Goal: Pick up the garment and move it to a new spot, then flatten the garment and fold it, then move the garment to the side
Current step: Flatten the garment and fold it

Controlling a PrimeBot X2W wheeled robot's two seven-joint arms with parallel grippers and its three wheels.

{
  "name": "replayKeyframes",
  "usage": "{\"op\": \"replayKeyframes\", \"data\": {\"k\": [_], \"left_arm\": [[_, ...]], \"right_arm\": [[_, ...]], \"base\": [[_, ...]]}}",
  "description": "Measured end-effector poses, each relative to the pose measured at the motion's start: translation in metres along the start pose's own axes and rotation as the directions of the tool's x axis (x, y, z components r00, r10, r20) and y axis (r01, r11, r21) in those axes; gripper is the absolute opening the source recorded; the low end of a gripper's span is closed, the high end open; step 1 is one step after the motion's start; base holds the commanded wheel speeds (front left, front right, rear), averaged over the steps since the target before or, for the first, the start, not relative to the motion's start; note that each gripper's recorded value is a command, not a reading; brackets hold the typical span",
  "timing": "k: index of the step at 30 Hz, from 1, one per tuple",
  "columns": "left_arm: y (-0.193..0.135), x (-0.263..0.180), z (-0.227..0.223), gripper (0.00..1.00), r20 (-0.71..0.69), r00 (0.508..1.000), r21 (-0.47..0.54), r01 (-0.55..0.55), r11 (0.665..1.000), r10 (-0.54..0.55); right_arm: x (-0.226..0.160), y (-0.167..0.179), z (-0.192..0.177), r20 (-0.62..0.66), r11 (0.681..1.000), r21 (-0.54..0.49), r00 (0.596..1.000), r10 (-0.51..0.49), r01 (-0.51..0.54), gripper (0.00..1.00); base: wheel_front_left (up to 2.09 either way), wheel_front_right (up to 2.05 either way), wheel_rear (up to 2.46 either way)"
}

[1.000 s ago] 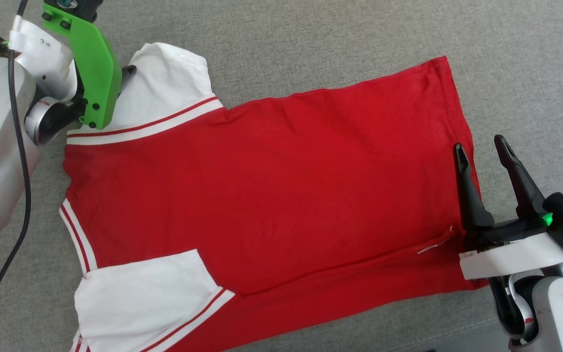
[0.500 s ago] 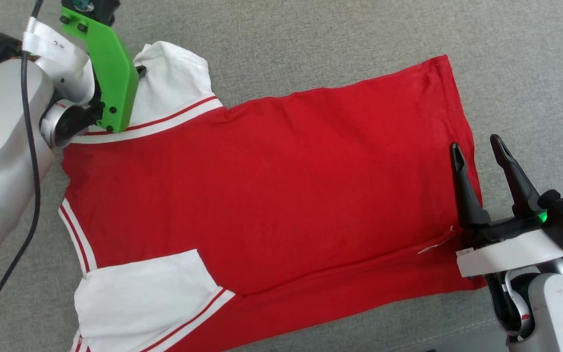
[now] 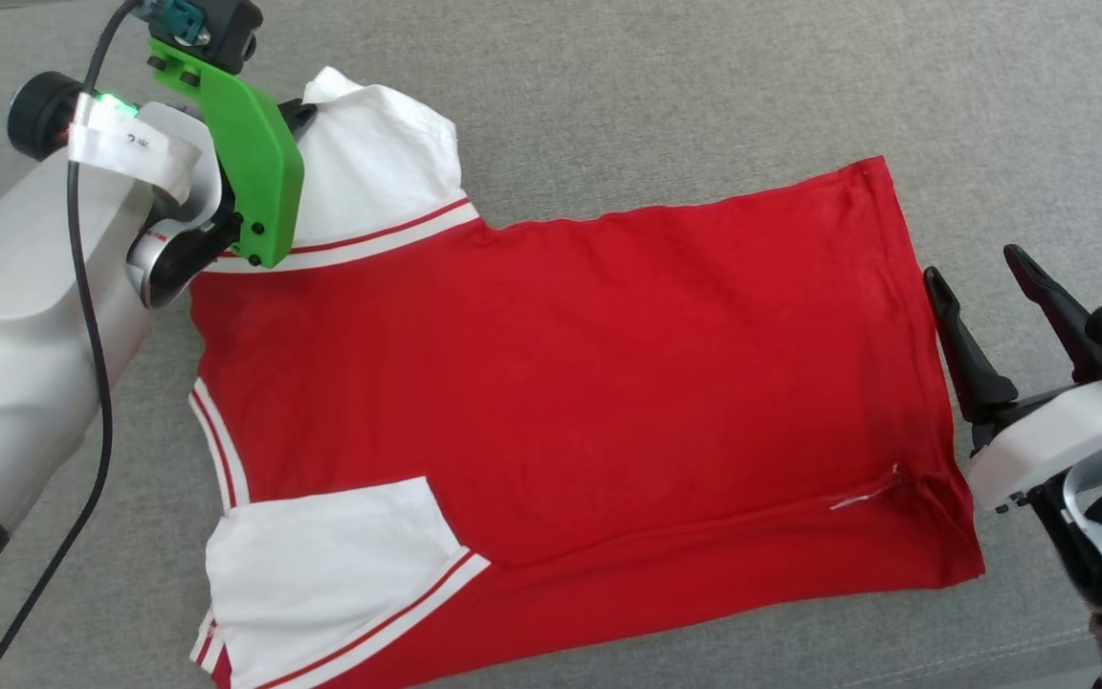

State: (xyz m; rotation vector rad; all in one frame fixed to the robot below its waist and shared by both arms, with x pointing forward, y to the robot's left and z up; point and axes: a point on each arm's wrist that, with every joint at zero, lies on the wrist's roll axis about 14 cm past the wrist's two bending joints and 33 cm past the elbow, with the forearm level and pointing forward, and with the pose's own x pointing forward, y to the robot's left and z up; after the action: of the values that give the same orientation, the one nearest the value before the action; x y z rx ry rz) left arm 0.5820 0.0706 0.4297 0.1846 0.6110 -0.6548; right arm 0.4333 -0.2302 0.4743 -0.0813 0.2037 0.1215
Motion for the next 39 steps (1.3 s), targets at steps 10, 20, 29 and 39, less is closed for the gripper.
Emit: {"op": "replayKeyframes", "data": {"k": [10, 20, 29, 39], "left_arm": [[0.003, -0.037, 0.02, 0.0, 0.112, 0.993, 0.022, -0.041, 0.999, 0.038], [-0.005, -0.057, 0.017, 0.0, 0.164, 0.986, 0.061, -0.049, 0.997, 0.038], [-0.006, -0.058, -0.005, 0.0, 0.138, 0.99, 0.044, -0.049, 0.998, 0.042], [-0.008, -0.057, -0.017, 0.0, 0.123, 0.991, 0.031, -0.051, 0.998, 0.047]], "right_arm": [[0.04, -0.002, -0.008, -0.394, 0.99, -0.045, 0.913, 0.104, -0.132, 1.0], [0.088, -0.009, -0.037, -0.635, 0.979, -0.099, 0.769, 0.077, -0.18, 1.0], [0.106, 0.012, -0.071, -0.716, 0.964, -0.086, 0.689, 0.117, -0.253, 1.0], [0.104, 0.019, -0.087, -0.74, 0.953, -0.077, 0.657, 0.144, -0.294, 0.0]], "base": [[0.0, 0.0, 0.0], [0.0, 0.0, 0.0], [0.0, 0.0, 0.0], [0.0, 0.0, 0.0]]}}
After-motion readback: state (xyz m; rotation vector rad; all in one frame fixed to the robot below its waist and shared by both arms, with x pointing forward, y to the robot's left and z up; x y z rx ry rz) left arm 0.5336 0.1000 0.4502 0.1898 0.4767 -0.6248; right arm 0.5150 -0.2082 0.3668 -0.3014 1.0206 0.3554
